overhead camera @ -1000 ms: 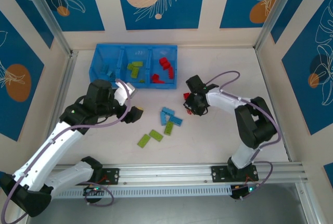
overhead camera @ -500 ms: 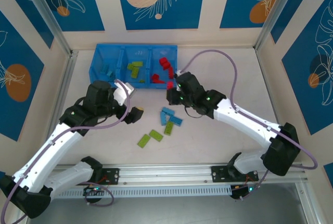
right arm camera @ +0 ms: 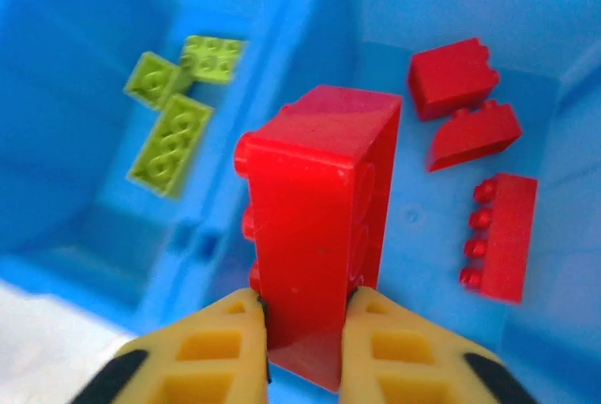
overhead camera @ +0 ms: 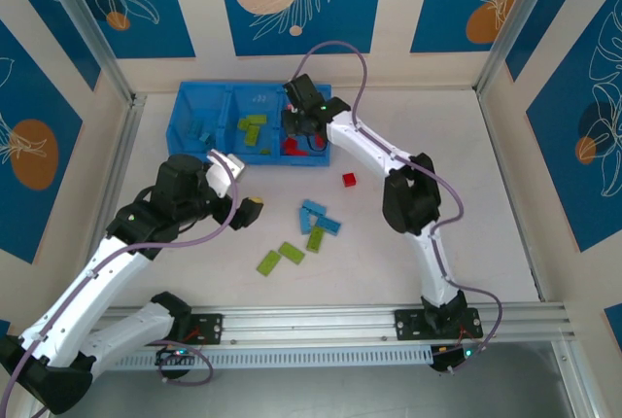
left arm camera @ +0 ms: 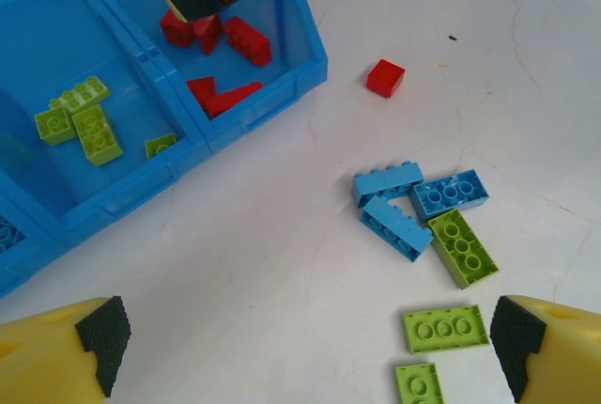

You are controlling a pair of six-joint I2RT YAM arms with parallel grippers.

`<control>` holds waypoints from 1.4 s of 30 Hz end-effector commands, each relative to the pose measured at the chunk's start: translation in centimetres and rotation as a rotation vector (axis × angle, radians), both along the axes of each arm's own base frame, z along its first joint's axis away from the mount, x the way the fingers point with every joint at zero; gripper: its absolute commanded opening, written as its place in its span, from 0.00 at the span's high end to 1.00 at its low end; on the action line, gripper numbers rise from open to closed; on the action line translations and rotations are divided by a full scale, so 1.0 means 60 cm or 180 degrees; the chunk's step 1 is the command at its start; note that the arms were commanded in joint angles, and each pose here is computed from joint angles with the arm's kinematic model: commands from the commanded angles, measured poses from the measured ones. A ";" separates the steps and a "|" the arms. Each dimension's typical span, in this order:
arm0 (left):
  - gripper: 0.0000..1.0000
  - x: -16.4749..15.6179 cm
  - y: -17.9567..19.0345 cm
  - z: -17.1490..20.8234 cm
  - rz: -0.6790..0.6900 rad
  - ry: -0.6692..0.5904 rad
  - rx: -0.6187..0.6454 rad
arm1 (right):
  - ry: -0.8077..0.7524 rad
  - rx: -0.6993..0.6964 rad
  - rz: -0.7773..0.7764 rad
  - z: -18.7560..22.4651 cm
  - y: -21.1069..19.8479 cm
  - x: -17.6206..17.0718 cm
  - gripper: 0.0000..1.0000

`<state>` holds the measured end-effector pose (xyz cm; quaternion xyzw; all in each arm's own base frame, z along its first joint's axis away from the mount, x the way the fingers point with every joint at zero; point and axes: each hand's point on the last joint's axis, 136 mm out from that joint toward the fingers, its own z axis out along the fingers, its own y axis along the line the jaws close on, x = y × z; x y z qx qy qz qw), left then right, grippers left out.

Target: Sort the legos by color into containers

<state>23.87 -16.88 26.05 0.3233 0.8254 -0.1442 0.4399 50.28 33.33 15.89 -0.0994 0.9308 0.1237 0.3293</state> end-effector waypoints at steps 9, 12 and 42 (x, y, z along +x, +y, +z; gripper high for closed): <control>0.00 0.017 -0.001 -0.023 0.0087 0.0078 0.0140 | 0.0046 0.0553 0.0349 0.174 0.008 -0.055 0.54; 0.00 0.019 0.000 -0.024 0.0106 0.0082 0.0143 | 0.0103 0.0704 0.0492 0.219 0.001 -0.113 0.54; 0.24 0.028 -0.214 -0.310 0.1395 0.2475 -0.0100 | 0.0166 0.1008 -0.0001 0.126 -0.234 -0.511 0.28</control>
